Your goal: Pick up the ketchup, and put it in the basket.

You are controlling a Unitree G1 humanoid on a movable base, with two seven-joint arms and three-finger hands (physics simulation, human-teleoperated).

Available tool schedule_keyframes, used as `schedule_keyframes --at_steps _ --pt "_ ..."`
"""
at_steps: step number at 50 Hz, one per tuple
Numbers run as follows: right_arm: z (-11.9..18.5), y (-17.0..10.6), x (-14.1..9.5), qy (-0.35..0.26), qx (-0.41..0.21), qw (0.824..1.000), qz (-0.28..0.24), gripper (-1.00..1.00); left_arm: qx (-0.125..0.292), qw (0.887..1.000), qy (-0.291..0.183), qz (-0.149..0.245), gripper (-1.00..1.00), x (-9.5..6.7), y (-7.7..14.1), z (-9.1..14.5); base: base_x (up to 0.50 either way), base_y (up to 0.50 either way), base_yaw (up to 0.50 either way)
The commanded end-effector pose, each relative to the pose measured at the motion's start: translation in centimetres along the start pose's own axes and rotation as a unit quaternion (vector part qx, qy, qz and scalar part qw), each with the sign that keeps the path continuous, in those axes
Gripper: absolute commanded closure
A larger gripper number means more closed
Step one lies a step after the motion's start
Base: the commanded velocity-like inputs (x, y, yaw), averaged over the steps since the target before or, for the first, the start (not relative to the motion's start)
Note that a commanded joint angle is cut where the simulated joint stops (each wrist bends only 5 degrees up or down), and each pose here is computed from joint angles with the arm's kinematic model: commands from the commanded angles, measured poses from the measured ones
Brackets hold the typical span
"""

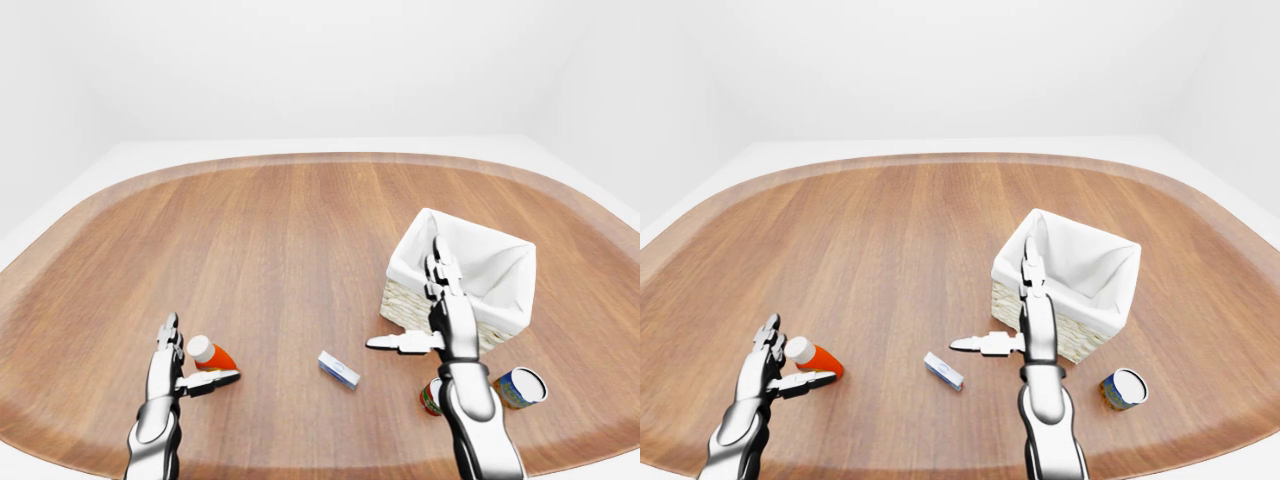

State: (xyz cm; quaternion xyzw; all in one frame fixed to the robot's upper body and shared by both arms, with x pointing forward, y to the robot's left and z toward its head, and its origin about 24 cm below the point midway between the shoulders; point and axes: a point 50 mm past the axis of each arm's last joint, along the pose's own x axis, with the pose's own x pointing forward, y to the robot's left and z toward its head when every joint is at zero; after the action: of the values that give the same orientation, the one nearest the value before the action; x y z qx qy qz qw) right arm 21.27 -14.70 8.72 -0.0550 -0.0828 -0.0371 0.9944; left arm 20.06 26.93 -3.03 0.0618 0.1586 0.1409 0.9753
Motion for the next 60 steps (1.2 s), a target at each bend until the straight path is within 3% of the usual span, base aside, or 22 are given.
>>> schedule_keyframes --at_steps 1,3,5,6,7,24,34,47,49,55,57,60 --pt "0.0 0.0 0.0 -0.001 0.0 1.0 0.0 -1.0 0.002 1.0 0.026 -0.01 -1.0 0.5 -0.7 -0.9 0.0 0.0 0.0" --pt "0.0 0.0 0.0 -0.001 0.0 1.0 0.0 -1.0 0.0 1.0 0.024 -0.019 -1.0 0.4 -0.9 -0.9 0.0 0.0 0.0" --pt "0.0 0.0 0.0 -0.001 0.0 1.0 0.0 -1.0 -0.005 0.999 0.022 -0.025 -0.22 0.4 -1.0 -0.8 0.0 0.0 0.0" --pt "0.1 0.0 0.0 -0.002 0.0 1.0 0.0 -1.0 -0.012 0.999 0.026 -0.031 0.89 0.4 -1.1 -1.1 0.0 0.0 0.0" --pt "0.1 0.0 -0.1 -0.002 0.0 1.0 0.0 -1.0 -0.007 0.999 0.035 -0.03 0.93 0.5 -1.2 -1.4 0.0 0.0 0.0" --pt "0.2 0.0 -0.2 -0.003 0.0 1.0 0.001 -1.0 0.014 0.997 0.071 -0.03 0.9 0.5 -1.7 -2.9 0.0 0.0 0.0" --pt "0.2 0.0 -0.2 -0.003 0.0 1.0 0.002 -1.0 0.021 0.998 0.057 -0.031 0.91 0.5 -1.9 -2.3 0.0 0.0 0.0" --pt "0.4 -0.1 -0.3 -0.005 0.0 1.0 0.0 -1.0 0.018 0.995 -0.074 -0.058 0.92 -0.1 -3.4 3.4 0.0 0.0 0.0" --pt "0.5 -0.2 -0.3 -0.006 0.0 1.0 0.0 -1.0 0.007 0.991 -0.114 -0.066 0.92 -0.3 -3.8 5.2 0.0 0.0 0.0" --pt "0.5 -0.2 -0.3 -0.007 0.001 1.0 -0.001 -1.0 -0.014 0.983 -0.166 -0.082 0.93 -0.8 -4.7 7.6 0.0 0.0 0.0" --pt "0.5 -0.2 -0.3 -0.007 0.0 1.0 -0.001 -1.0 -0.029 0.975 -0.197 -0.099 0.93 -1.4 -5.6 9.0 0.0 0.0 0.0" --pt "0.5 -0.2 -0.3 -0.007 0.0 1.0 -0.001 -1.0 -0.032 0.974 -0.198 -0.106 0.93 -1.5 -6.2 9.4 0.0 0.0 0.0"
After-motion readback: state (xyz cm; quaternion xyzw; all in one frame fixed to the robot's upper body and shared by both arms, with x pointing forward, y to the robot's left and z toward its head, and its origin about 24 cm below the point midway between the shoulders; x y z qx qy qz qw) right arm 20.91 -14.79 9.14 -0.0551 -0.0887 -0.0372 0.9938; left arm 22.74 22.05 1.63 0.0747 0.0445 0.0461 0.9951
